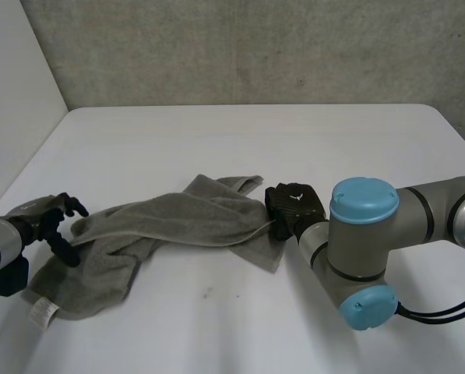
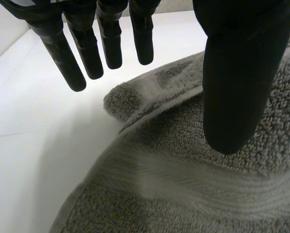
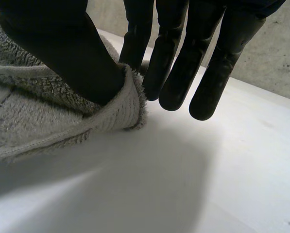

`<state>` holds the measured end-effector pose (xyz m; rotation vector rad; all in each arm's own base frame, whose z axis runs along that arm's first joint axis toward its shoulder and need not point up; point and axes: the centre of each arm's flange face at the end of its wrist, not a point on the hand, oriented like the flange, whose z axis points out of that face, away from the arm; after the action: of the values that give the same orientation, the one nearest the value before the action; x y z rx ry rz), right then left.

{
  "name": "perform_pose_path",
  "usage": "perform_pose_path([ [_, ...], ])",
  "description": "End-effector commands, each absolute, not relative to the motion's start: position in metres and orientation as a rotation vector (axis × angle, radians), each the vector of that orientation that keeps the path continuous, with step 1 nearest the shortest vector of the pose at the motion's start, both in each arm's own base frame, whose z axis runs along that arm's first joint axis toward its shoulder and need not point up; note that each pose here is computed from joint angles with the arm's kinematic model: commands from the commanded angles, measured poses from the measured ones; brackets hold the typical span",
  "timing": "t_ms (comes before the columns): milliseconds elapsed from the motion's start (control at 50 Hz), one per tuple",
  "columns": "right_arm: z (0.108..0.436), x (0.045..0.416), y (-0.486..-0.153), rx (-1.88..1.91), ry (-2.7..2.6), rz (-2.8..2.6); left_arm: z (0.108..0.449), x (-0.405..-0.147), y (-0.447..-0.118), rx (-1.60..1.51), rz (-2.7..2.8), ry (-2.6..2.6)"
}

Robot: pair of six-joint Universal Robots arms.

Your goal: Fold the laundry

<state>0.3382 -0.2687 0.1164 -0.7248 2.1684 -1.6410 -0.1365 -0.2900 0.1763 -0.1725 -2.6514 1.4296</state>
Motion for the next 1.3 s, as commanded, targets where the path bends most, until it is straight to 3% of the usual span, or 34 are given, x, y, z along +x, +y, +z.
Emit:
perform_pose_path([
  [20, 0.129, 0.338, -0.270, -0.711, 2.142, -1.672, 0.183, -0.135, -0.282, -0.172, 1.422, -2.656],
  [220, 0.202, 0.318, -0.283, -0.626, 2.020, -1.859, 0.180, -0.136, -0.269, -0.183, 1.360, -2.684],
  [340, 0.224, 0.298, -0.288, -0.594, 2.007, -1.936, 0.178, -0.137, -0.268, -0.201, 1.348, -2.691],
  [620, 0.220, 0.282, -0.278, -0.949, 2.076, -1.997, 0.182, -0.142, -0.267, -0.234, 1.371, -2.671],
  [800, 0.228, 0.270, -0.254, -1.250, 2.172, -1.889, 0.186, -0.161, -0.255, -0.362, 1.358, -2.641],
  [920, 0.245, 0.249, -0.255, -1.270, 2.221, -1.900, 0.182, -0.166, -0.245, -0.434, 1.328, -2.643],
  [1300, 0.238, 0.242, -0.261, -1.262, 2.227, -1.867, 0.178, -0.166, -0.244, -0.436, 1.337, -2.646],
])
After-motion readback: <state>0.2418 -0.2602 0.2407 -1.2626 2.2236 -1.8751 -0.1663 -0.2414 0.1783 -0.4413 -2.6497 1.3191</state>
